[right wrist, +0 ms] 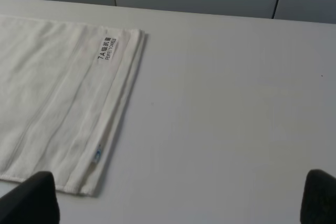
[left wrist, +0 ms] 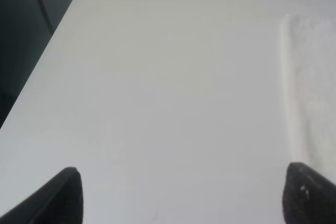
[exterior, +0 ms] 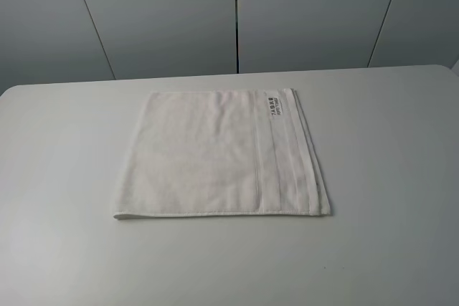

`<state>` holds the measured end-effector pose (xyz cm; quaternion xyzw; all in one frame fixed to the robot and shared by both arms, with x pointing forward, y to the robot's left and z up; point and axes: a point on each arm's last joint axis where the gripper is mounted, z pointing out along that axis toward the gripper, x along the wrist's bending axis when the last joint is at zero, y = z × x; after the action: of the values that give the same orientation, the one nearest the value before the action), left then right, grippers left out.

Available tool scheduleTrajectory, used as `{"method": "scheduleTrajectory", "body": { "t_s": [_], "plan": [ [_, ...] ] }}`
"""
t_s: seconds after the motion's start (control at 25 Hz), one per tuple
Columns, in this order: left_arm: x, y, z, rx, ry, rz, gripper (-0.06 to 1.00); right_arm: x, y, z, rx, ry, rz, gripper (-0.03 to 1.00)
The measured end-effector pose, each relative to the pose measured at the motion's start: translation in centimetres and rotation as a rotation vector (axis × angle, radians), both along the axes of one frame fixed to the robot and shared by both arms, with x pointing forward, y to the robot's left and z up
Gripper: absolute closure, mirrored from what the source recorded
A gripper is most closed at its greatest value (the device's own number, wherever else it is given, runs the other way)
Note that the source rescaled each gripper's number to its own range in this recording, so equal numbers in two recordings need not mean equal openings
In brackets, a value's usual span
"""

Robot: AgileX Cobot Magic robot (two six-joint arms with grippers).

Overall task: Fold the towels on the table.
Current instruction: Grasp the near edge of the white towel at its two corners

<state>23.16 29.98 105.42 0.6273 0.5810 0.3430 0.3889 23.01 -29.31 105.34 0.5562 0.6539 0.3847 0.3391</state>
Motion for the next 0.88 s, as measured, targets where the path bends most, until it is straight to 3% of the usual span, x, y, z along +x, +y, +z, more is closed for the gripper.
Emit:
{"method": "scheduleTrajectory", "body": {
  "t_s": [0.88],
  "plan": [
    [0.0, 0.0, 0.0, 0.0, 0.0, 0.0, -0.04, 0.0, 0.0, 0.0, 0.0, 0.0, 0.0, -0.03]
  ]
}}
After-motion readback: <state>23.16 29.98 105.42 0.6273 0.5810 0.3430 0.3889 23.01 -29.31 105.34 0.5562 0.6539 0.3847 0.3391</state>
